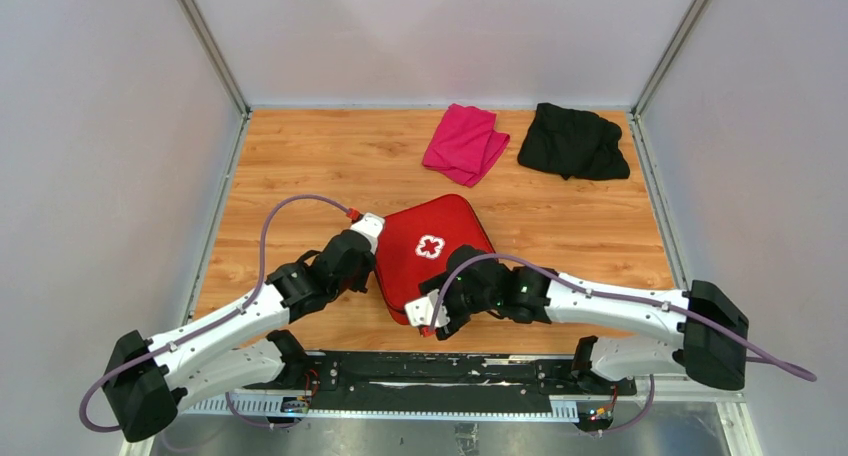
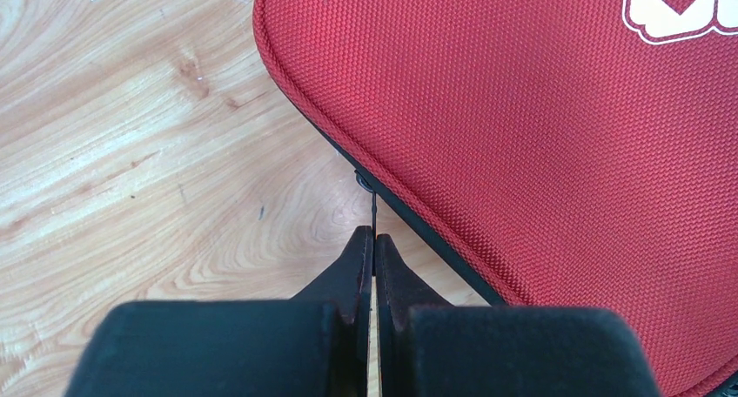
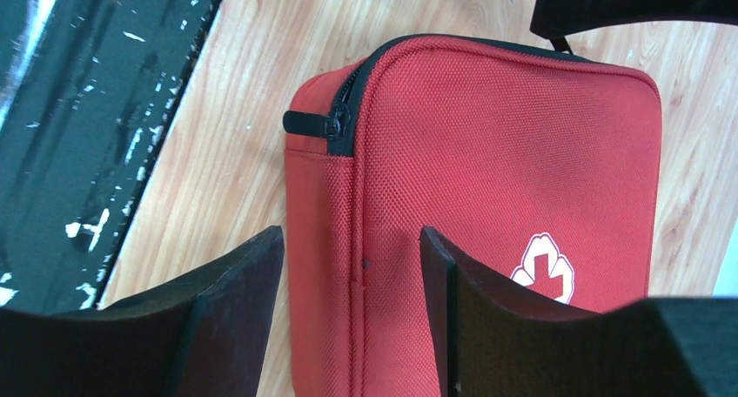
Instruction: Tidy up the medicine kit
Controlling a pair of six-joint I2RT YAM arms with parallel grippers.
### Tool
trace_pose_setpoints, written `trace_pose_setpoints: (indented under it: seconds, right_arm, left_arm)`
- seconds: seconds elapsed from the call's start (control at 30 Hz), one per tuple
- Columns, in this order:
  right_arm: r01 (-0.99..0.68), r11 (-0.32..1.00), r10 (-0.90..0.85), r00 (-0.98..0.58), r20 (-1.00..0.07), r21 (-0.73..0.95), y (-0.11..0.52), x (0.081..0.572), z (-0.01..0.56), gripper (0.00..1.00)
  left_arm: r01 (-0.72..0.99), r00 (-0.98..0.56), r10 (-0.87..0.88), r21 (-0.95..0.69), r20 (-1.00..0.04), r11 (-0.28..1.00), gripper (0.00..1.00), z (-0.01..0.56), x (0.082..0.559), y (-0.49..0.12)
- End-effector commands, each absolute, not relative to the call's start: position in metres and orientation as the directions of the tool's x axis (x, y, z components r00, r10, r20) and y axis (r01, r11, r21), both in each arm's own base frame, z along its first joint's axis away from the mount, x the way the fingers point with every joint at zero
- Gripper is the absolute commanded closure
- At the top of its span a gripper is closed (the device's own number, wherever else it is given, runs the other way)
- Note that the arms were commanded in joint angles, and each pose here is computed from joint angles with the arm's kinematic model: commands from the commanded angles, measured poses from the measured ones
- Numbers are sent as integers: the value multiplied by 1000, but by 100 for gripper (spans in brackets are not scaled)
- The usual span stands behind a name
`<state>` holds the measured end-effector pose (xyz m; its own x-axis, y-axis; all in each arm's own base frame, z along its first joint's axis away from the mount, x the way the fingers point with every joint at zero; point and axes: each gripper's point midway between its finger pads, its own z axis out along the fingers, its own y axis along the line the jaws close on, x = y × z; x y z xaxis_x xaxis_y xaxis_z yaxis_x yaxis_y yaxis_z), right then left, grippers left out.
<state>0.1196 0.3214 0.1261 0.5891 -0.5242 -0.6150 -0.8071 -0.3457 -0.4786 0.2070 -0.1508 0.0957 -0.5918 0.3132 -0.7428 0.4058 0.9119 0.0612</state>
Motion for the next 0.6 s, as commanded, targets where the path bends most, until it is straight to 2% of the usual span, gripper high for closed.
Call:
trace_pose_setpoints:
  seconds: [0.0,0.3,0.57]
  right_arm:
    - [-765,-367,-531,640,-556,-530,328,127,118,37]
    - [-815,-290,-653,552,-519,-502,332,150,92,47]
    - [-885,-150,-714,405,-571,-441,333,156,79,56]
  left_arm:
    - [424,-573,274,7,-772,906,100,100,206,-160]
    - [429,-586,262,-18,-767,903,100,98,203,-163]
    - [411,-610,184,-109,-771,905,100,108,194,-168]
